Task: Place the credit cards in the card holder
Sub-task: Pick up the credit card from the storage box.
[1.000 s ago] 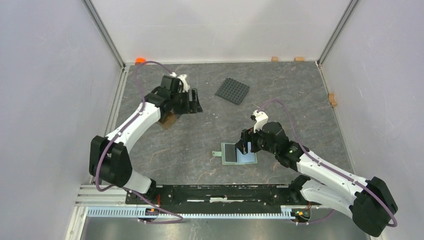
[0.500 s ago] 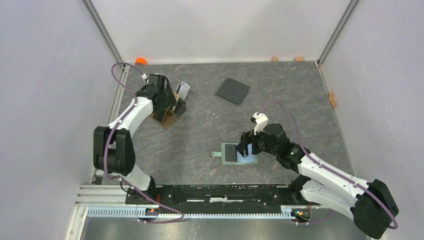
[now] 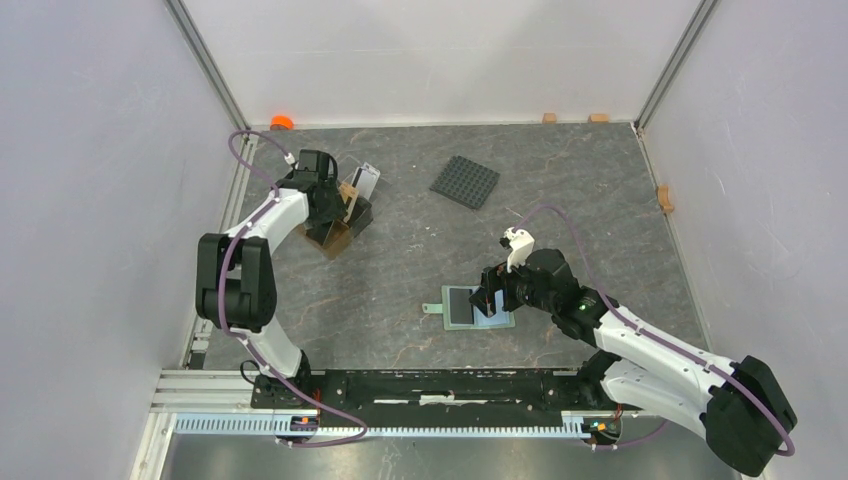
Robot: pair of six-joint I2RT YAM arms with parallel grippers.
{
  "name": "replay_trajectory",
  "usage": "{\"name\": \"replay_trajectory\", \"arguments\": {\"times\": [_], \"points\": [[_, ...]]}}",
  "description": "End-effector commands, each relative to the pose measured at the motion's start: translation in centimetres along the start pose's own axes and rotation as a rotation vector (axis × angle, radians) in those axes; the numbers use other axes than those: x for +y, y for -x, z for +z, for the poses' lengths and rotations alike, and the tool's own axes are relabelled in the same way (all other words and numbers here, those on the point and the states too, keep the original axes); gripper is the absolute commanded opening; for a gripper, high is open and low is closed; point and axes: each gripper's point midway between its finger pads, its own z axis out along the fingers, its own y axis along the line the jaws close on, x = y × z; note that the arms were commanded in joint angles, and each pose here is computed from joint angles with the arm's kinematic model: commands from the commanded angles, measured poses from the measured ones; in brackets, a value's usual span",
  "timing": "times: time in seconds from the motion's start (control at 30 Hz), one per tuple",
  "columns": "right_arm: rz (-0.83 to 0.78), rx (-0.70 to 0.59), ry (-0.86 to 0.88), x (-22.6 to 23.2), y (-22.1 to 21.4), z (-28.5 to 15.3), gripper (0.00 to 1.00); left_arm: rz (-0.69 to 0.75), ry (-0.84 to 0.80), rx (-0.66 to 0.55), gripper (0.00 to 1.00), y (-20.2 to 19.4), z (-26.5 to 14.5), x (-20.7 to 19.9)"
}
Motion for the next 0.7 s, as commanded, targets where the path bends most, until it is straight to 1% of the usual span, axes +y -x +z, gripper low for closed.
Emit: {"name": "replay_trajectory", "arguments": {"times": [0.0,0.17,0.3,0.47,0.57,0.67], "points": [[0.005,-0.032,0.024,0.47,0.8,0.2,0.89,-0.002,-0.056,-0.011,0.6,1.01,0.15,-1.34],[0.016,-0.035,0.031,0.6,0.79,0.2,0.88,-0.001,-0.08,-0.008,0.47,0.97,0.01,-1.75],[0.02,-0.033,0.033,0.62,0.67,0.16,0.88,0.003,-0.087,-0.009,0.41,1.01,-0.09,-1.85],[0.023,-0.036,0.042,0.83,0.77,0.1,0.88,0.008,-0.081,-0.018,0.39,1.2,-0.27,-1.69],[0.025,-0.035,0.041,0.82,0.75,0.11,0.88,0.009,-0.081,-0.025,0.31,1.38,-0.46,-1.66],[0.029,-0.033,0.041,0.79,0.67,0.14,0.88,0.01,-0.082,-0.028,0.28,1.45,-0.62,-1.63]]}}
